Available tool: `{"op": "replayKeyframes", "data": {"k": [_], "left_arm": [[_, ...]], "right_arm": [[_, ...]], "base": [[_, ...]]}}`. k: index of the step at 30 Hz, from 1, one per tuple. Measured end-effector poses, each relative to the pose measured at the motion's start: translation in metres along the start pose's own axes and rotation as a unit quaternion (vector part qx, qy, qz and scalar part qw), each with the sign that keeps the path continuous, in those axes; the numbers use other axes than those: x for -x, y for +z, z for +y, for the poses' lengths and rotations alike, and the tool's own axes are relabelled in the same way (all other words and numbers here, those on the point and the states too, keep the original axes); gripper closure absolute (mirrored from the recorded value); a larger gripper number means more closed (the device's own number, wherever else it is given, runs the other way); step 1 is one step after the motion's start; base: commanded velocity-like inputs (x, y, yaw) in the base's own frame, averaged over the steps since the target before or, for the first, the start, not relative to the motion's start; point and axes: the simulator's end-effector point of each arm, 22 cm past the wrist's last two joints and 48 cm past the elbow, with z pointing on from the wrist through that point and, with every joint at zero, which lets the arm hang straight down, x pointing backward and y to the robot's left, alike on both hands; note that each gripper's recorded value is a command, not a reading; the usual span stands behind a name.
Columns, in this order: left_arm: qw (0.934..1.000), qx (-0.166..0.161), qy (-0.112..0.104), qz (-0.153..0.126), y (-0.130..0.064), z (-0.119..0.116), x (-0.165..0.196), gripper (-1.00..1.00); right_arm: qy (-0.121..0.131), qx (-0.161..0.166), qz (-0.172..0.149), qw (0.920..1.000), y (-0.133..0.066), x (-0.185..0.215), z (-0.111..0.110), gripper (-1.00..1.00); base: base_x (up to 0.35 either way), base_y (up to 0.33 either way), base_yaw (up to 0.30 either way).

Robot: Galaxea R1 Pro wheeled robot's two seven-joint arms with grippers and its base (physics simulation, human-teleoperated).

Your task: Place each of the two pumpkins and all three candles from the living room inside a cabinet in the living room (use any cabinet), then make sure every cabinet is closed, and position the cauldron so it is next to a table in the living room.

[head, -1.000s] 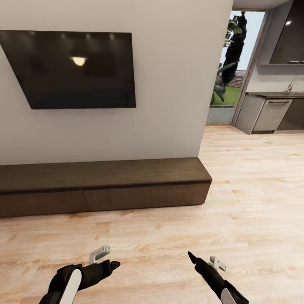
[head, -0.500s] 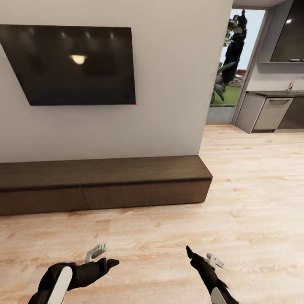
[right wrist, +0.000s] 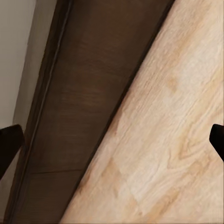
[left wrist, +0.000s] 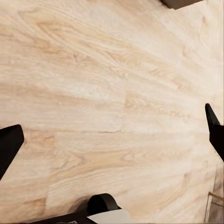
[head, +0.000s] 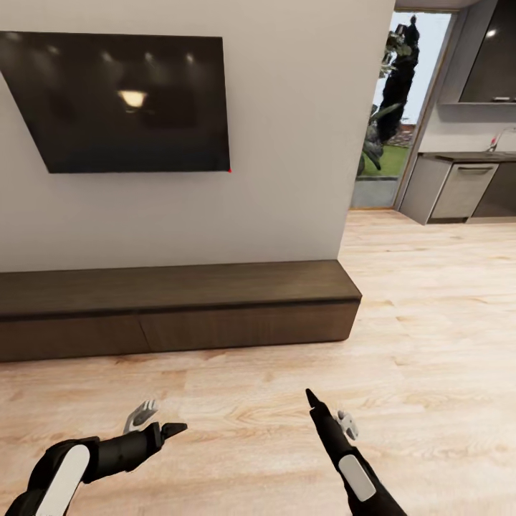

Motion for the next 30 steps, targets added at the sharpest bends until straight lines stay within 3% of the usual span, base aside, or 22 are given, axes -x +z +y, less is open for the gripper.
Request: {"op": "replayKeyframes", "data": {"k": [4, 7, 11, 15, 18, 23, 27, 30], "left_arm": [[0.9992, -0.033, -0.015, -0.015, -0.016, 0.005, 0.018, -1.0], [0.999, -0.034, -0.014, -0.027, -0.037, 0.023, 0.037, -1.0], [0.9984, -0.044, -0.015, -0.032, -0.053, 0.033, 0.05, -1.0], [0.9981, -0.049, -0.014, -0.034, -0.055, 0.039, 0.052, -1.0], [0.9983, -0.045, -0.01, -0.035, -0.056, 0.046, 0.053, -1.0], [0.9986, -0.034, 0.005, -0.04, -0.065, 0.062, 0.061, -1.0], [0.9966, -0.07, 0.012, -0.042, -0.068, 0.054, 0.062, -1.0], [0.9956, -0.083, 0.015, -0.043, -0.068, 0.053, 0.061, -1.0]], "right_arm": [[-0.006, 0.007, -0.038, 0.9992, 0.004, 0.004, 0.003, -1.0], [-0.013, 0.014, -0.043, 0.9989, 0.006, 0.004, 0.0, -1.0], [0.011, 0.023, -0.006, 0.9997, 0.008, -0.014, -0.005, -1.0], [0.051, 0.06, 0.021, 0.9967, 0.009, -0.027, 0.004, -1.0], [0.069, 0.074, 0.021, 0.9947, 0.01, -0.029, 0.004, -1.0], [0.077, 0.088, 0.02, 0.9929, 0.013, -0.031, 0.002, -1.0], [0.096, 0.096, 0.014, 0.9907, 0.014, -0.03, -0.003, -1.0], [0.133, 0.097, 0.0, 0.9863, 0.016, -0.025, -0.01, -1.0]], "base": [[0.0, 0.0, 0.0], [0.0, 0.0, 0.0], [0.0, 0.0, 0.0], [0.0, 0.0, 0.0], [0.0, 0.0, 0.0], [0.0, 0.0, 0.0], [0.0, 0.0, 0.0], [0.0, 0.0, 0.0]]}}
